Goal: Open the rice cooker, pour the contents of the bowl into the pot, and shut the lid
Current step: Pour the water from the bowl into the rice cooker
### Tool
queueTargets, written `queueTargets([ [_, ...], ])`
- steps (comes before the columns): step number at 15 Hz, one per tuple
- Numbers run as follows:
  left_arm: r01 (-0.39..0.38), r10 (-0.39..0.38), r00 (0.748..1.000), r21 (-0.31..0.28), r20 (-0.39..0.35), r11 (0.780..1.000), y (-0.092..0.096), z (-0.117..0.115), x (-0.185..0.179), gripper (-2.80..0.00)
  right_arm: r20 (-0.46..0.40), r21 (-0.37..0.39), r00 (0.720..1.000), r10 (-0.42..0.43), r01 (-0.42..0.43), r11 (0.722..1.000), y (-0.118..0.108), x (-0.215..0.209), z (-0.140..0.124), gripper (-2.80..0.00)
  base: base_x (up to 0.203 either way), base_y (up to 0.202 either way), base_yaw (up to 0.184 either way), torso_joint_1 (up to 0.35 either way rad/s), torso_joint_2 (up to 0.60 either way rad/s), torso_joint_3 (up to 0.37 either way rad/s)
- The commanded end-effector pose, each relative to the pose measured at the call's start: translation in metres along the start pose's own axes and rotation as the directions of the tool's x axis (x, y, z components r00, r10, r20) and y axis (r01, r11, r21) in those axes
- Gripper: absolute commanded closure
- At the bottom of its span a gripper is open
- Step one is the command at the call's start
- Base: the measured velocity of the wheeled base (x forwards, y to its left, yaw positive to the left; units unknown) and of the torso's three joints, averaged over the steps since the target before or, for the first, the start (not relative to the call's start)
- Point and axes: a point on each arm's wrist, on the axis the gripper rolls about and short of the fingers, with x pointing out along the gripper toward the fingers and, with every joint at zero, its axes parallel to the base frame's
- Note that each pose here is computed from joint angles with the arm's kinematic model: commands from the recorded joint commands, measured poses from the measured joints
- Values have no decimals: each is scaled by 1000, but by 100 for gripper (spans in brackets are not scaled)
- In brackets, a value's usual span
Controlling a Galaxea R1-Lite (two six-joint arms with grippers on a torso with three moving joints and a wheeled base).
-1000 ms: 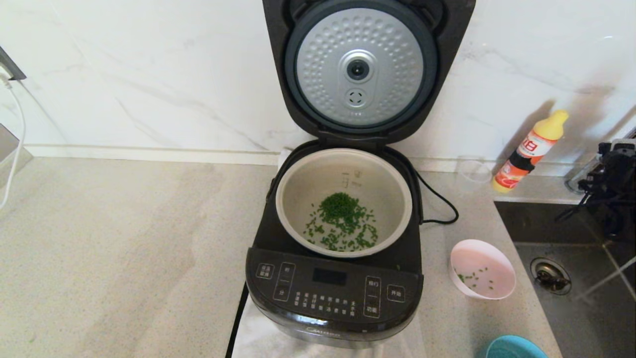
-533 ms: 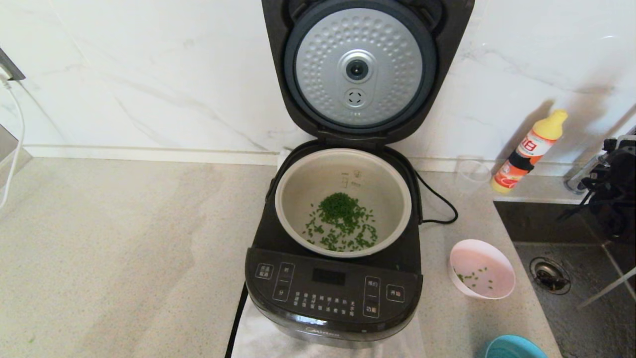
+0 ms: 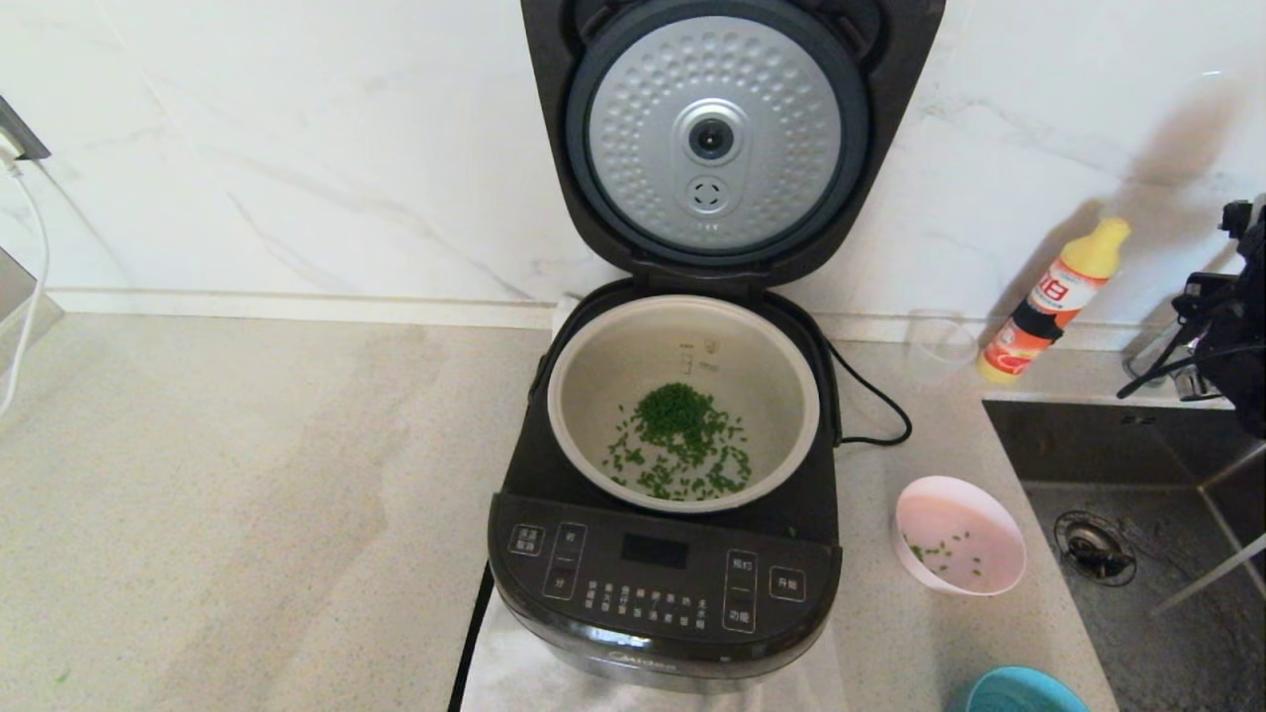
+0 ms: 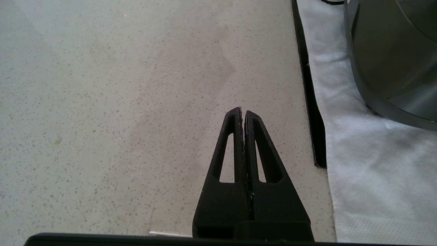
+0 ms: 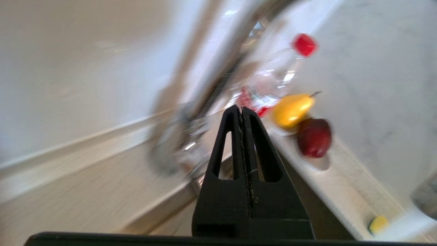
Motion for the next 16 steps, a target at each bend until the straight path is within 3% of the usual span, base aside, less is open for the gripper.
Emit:
queueTargets([
  [1, 0, 0, 1000, 0, -9, 1000, 0, -3, 1, 0, -95, -11, 988, 118, -119, 993, -18, -45, 41, 0, 0, 0, 0, 0, 0, 0],
  [2, 0, 0, 1000, 0, -9, 1000, 0, -3, 1, 0, -186, -21, 964, 188, -195, 981, -22, -59, 42, 0, 0, 0, 0, 0, 0, 0],
  [3, 0, 0, 1000, 0, -9, 1000, 0, -3, 1, 0, -286, -21, 921, 266, -284, 959, -28, -74, 42, 0, 0, 0, 0, 0, 0, 0],
  [5, 0, 0, 1000, 0, -9, 1000, 0, -3, 1, 0, -463, 30, 779, 423, -463, 886, -48, -101, 42, 0, 0, 0, 0, 0, 0, 0],
  [6, 0, 0, 1000, 0, -9, 1000, 0, -3, 1, 0, -521, 68, 718, 462, -505, 861, -63, -112, 44, 0, 0, 0, 0, 0, 0, 0],
  [11, 0, 0, 1000, 0, -9, 1000, 0, -3, 1, 0, -727, 125, 481, 490, -609, 783, -110, -164, 35, 0, 0, 0, 0, 0, 0, 0],
  [16, 0, 0, 1000, 0, -9, 1000, 0, -3, 1, 0, -852, 125, 294, 434, -690, 713, -123, -212, -20, 0, 0, 0, 0, 0, 0, 0],
])
